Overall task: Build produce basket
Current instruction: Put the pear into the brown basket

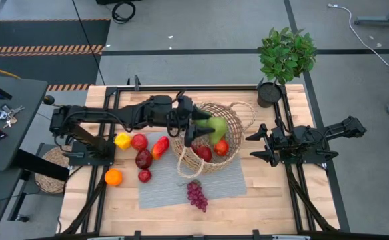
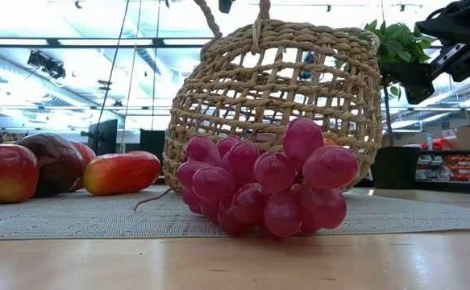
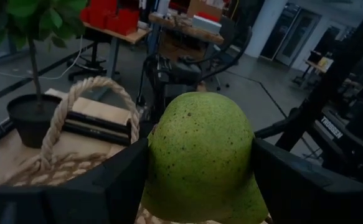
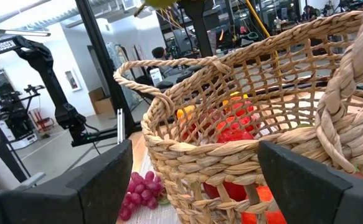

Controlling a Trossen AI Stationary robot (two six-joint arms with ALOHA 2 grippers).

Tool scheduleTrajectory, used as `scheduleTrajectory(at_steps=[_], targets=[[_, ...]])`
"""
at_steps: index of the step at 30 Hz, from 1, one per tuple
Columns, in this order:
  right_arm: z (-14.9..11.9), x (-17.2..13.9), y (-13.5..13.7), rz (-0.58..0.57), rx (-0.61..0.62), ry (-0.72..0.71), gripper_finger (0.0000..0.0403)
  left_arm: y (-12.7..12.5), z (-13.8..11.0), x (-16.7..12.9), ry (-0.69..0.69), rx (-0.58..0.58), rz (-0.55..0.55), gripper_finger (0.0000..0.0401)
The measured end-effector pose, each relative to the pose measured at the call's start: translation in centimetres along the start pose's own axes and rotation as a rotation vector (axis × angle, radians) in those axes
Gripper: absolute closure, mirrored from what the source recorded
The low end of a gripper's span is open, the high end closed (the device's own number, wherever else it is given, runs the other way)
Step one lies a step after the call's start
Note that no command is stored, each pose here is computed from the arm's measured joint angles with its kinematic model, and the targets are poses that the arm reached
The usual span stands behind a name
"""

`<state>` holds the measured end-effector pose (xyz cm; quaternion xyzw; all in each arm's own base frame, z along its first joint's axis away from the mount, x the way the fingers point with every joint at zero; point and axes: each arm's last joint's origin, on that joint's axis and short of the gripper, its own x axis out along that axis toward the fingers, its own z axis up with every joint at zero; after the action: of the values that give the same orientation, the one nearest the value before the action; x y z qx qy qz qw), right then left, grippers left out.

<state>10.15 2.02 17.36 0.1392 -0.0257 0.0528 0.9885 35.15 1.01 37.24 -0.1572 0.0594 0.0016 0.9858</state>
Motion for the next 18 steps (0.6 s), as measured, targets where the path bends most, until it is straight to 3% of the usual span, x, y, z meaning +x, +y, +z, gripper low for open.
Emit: scheduleTrajectory(at_steps=[12,18], targets=[[0.0,0.0,0.0,-0.001,0.000,0.000,0.0055,-0.4,1.1,-1.3,-0.044,0.010,-0.015,0.0129],[0.0,0.0,0.0,-0.001,0.000,0.000,0.0055,-0.1,0.7,-1.3,-0.004,0.075,0.070,0.0129]])
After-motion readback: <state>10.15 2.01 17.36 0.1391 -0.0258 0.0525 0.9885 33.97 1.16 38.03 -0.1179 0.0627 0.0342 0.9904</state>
